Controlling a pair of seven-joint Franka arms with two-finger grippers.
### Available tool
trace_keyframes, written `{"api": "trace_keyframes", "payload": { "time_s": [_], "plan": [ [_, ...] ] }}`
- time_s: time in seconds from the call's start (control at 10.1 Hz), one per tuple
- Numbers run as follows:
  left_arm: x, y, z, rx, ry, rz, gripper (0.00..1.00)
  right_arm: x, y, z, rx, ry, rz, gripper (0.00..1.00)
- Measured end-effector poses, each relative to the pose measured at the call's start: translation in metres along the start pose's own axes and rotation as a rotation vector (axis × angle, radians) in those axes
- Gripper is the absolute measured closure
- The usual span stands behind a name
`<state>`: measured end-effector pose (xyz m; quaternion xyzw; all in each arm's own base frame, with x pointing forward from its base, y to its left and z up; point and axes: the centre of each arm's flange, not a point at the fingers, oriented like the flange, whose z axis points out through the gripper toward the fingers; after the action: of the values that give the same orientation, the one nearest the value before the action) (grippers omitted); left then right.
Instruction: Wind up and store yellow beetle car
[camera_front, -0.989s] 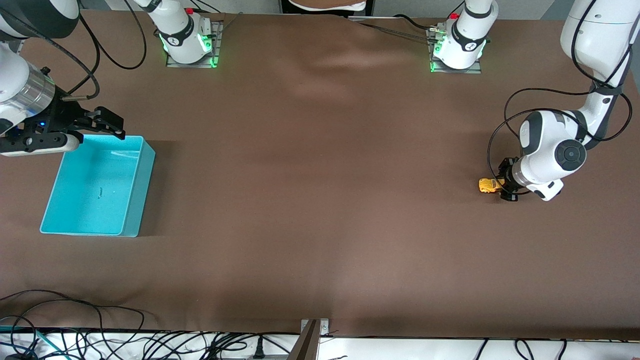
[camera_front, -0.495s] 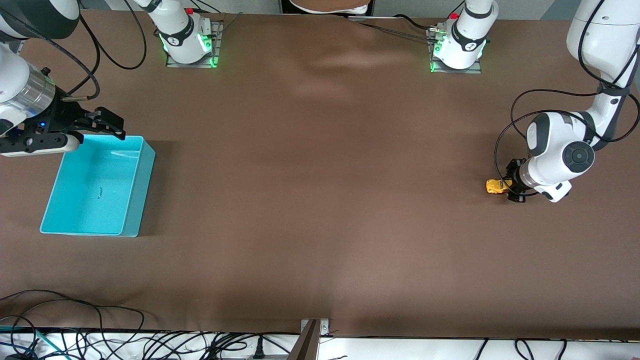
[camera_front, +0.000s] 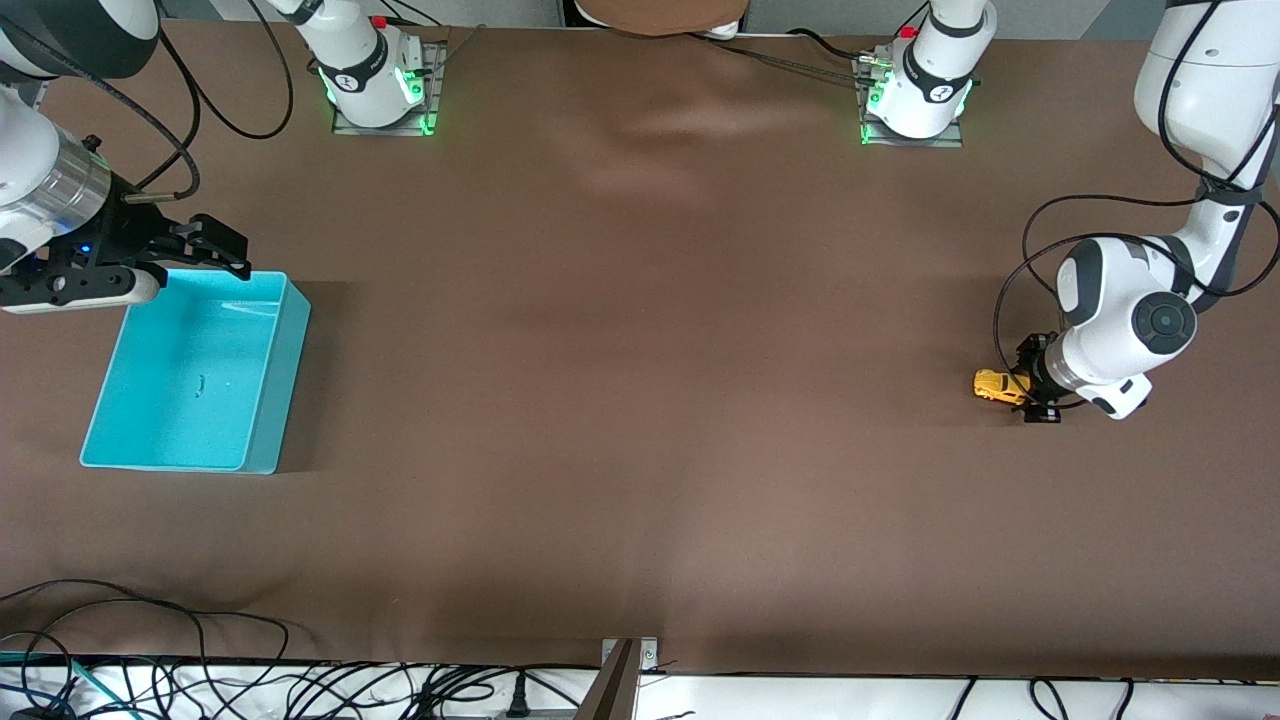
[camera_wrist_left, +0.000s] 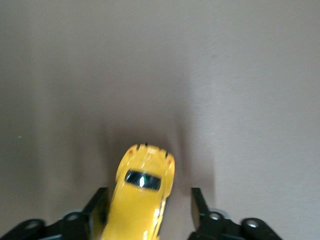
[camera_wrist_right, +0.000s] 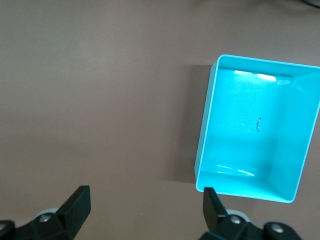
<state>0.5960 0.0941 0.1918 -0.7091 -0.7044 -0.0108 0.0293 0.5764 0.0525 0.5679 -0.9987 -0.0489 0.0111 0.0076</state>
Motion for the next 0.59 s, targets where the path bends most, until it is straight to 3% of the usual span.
{"api": "trace_keyframes", "payload": {
  "time_s": [0.1,0.2,0.59],
  "plan": [
    [0.003,0.008,-0.011,-0.019,0.000,-0.012,0.07,0.000,0.000,0.000,0.000,0.000,0.000,0.00],
    [0.004,0.013,-0.019,-0.029,0.000,-0.019,0.00,0.000,0.000,0.000,0.000,0.000,0.000,0.00],
    [-0.002,0.010,-0.021,0.027,-0.004,-0.011,0.00,0.000,0.000,0.000,0.000,0.000,0.000,0.00]
  ]
}}
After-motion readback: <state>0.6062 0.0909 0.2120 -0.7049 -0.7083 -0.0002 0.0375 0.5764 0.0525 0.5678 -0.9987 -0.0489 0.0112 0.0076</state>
